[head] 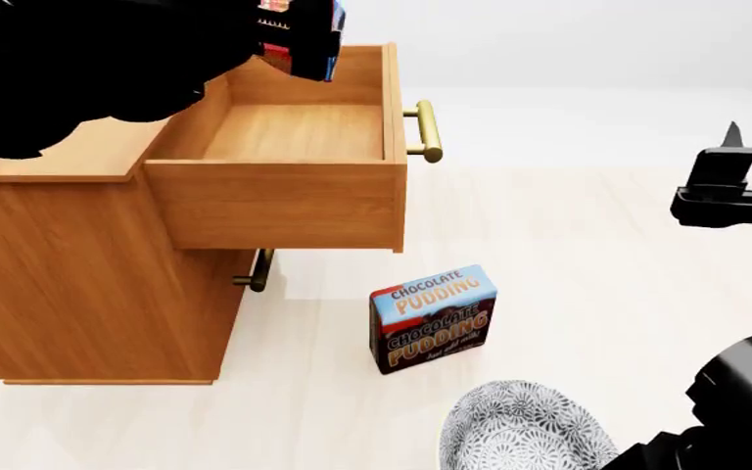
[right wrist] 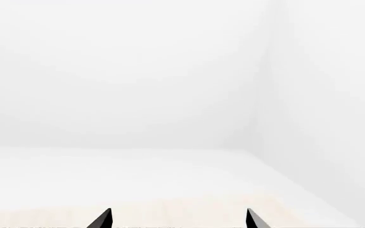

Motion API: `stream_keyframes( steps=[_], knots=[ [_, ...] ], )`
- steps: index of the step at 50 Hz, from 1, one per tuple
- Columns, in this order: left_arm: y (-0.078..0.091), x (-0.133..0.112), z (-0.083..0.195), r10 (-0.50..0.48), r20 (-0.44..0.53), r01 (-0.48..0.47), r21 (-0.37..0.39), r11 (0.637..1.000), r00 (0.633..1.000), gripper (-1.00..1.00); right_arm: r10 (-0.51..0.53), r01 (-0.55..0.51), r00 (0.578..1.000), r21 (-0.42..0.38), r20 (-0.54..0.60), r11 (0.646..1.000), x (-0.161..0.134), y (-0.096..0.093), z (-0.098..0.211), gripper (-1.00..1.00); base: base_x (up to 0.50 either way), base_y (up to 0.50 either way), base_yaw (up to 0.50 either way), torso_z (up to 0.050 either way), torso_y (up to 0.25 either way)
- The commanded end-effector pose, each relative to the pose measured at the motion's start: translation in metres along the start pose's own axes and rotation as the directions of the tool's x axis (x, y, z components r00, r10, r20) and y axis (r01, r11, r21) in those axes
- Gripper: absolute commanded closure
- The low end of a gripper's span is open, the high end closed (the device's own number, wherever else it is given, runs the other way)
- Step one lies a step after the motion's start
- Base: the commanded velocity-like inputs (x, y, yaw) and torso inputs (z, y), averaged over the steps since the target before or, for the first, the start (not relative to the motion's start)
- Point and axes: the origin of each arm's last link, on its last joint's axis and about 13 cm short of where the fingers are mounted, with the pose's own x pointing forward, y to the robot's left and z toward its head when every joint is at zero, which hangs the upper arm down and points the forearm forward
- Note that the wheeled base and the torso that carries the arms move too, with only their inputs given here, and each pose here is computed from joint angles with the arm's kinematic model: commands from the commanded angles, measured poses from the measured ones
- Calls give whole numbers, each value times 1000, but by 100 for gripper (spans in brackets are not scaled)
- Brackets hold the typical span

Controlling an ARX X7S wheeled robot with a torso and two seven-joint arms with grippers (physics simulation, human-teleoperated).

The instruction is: Put the butter at the front in the top drawer of the cabinet and close it.

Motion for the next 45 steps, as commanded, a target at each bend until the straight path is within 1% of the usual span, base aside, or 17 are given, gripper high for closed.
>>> stream_keyframes(
  steps=[1,13,27,45],
  knots=[
    [7,12,10,53,28,-53,-4,999,998,100,0,0,1000,0,-6,1000,0,0,-2,-100,0,0,0,0,0],
    [10,26,7,79,1,-79,-8,997,997,100,-4,4,1000,7,-13,1000,0,-1,-6,-100,0,0,0,1,2],
    [8,37,4,86,-29,-86,-23,996,996,100,-12,12,1000,10,-15,1000,-2,-4,-9,-100,0,0,0,0,1],
    [9,49,-1,73,-69,-79,-82,993,995,100,-12,13,1000,9,-20,1000,-3,-4,-11,-100,0,0,0,1,1]
  ],
)
